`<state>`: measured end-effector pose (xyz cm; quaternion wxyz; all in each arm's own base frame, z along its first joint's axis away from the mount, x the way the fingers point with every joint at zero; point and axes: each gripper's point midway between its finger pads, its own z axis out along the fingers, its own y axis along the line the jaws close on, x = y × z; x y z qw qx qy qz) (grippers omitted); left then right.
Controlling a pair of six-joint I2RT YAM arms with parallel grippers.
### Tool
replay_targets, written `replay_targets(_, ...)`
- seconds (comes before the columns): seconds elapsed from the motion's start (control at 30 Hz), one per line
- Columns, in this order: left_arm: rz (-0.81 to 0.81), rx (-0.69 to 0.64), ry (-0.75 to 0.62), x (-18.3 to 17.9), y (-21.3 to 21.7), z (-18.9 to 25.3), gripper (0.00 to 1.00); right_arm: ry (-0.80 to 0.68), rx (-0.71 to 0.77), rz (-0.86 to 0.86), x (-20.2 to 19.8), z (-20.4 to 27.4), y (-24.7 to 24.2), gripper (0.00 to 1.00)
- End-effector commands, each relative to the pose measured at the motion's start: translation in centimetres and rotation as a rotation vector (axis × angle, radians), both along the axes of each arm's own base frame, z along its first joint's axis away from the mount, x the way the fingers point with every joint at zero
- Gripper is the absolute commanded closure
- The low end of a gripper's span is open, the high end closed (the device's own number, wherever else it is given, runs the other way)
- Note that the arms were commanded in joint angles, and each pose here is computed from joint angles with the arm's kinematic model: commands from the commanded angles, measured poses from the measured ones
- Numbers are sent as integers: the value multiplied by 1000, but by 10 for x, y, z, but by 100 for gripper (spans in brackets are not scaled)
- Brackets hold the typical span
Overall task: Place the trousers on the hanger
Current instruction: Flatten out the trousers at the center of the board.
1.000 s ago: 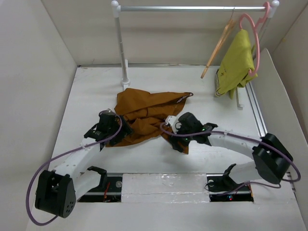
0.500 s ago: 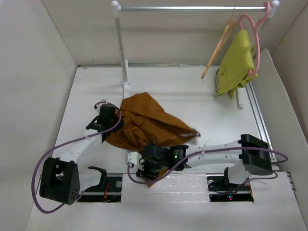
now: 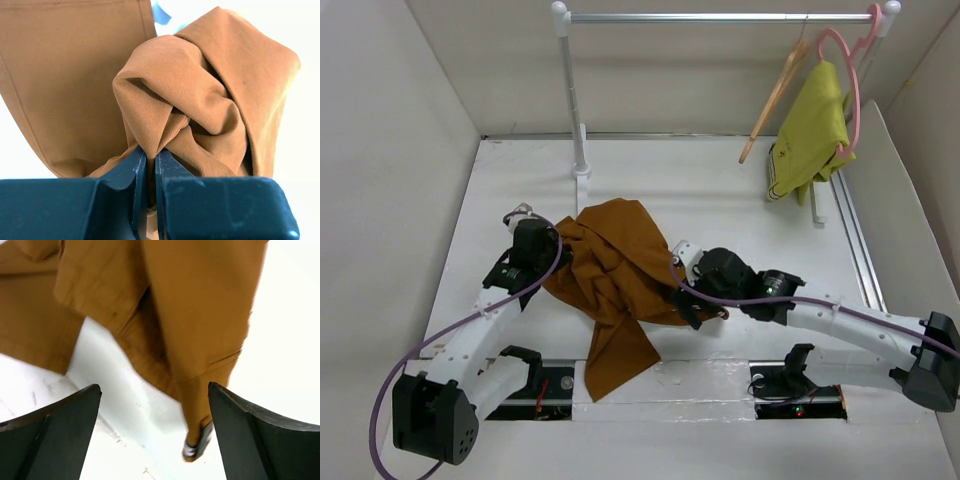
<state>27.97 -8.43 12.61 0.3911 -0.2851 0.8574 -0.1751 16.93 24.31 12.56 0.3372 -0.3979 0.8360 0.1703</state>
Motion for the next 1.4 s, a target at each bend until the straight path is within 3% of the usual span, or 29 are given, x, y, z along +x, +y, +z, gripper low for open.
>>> replay_targets(0.0, -6, 0, -7, -2, 0, 0, 100, 28, -81, -94, -6, -20, -24, 7)
replay_targets(0.1, -6, 8, -13, -1, 2, 5, 100, -5, -106, -157, 19, -22, -26, 20)
replay_targets(0.13, -3, 11, -37, 3, 2, 17, 100, -5, -134, -187, 32, -29, -27, 55)
replay_targets(0.17, -3, 25, -42, 2, 4, 24, 100, -11, -146, -177, 40, -29, -25, 73)
replay_targets(0.2, 5, 37, -64, 4, 7, 35, 100, -2, -168, -177, 45, -29, -25, 100)
replay_targets(0.23, 11, 42, -162, 11, 10, 83, 100, -64, -184, -157, 57, 1, -9, 100)
replay_targets(0.3, 37, 73, -201, 13, 18, 102, 100, -79, -211, -139, 50, 17, -8, 100)
replay_targets(0.33, 55, 74, -275, 13, 22, 145, 100, -190, -126, -126, 48, 77, 11, 100)
replay_targets(0.4, 112, 125, -379, 8, 40, 195, 100, -241, -97, -67, 35, 130, 8, 100)
replay_targets(0.43, 146, 126, -473, 2, 48, 241, 100, -248, -18, -42, 29, 160, 12, 100)
replay_targets(0.47, 212, 162, -512, -4, 63, 261, 100, -304, 121, -29, 21, 221, 12, 100)
replay_targets(0.57, 309, 211, -653, -28, 91, 332, 100, -342, 281, 20, -2, 300, -4, 100)
replay_targets(0.67, 309, 203, -709, -45, 95, 365, 100, -351, 237, -54, 8, 306, -32, 100)
replay_targets(0.7, 300, 183, -727, -53, 93, 369, 100, -342, 172, -151, 30, 290, -52, 100)
replay_targets(0.8, 180, 82, -708, -59, 68, 349, 100, -323, 53, -257, 80, 241, -83, 100)
replay_targets(0.83, 129, 64, -644, -52, 56, 320, 100, -293, 48, -362, 106, 227, -114, 100)
replay_targets(0.9, -51, -81, -581, -58, 15, 290, 100, -300, 63, -447, 140, 213, -139, 100)
replay_targets(0.93, -133, -135, -502, -51, -7, 249, 100, -244, 49, -526, 157, 187, -165, 100)
replay_targets(1.0, -389, -336, -457, -75, -58, 225, 100, -243, 79, -565, 180, 178, -177, 100)
replay_targets(1.07, -494, -433, -367, -83, -81, 169, 100, -221, 32, -650, 199, 164, -201, 100)
replay_targets(1.1, -492, -413, -304, -87, -80, 137, 100, -224, -6, -700, 204, 162, -214, 100)
replay_targets(1.17, -481, -351, -265, -86, -75, 114, 100, -206, -16, -734, 211, 163, -225, 100)
replay_targets(1.37, -439, -211, -249, -71, -64, 94, 100, -210, 15, -749, 208, 154, -237, 100)
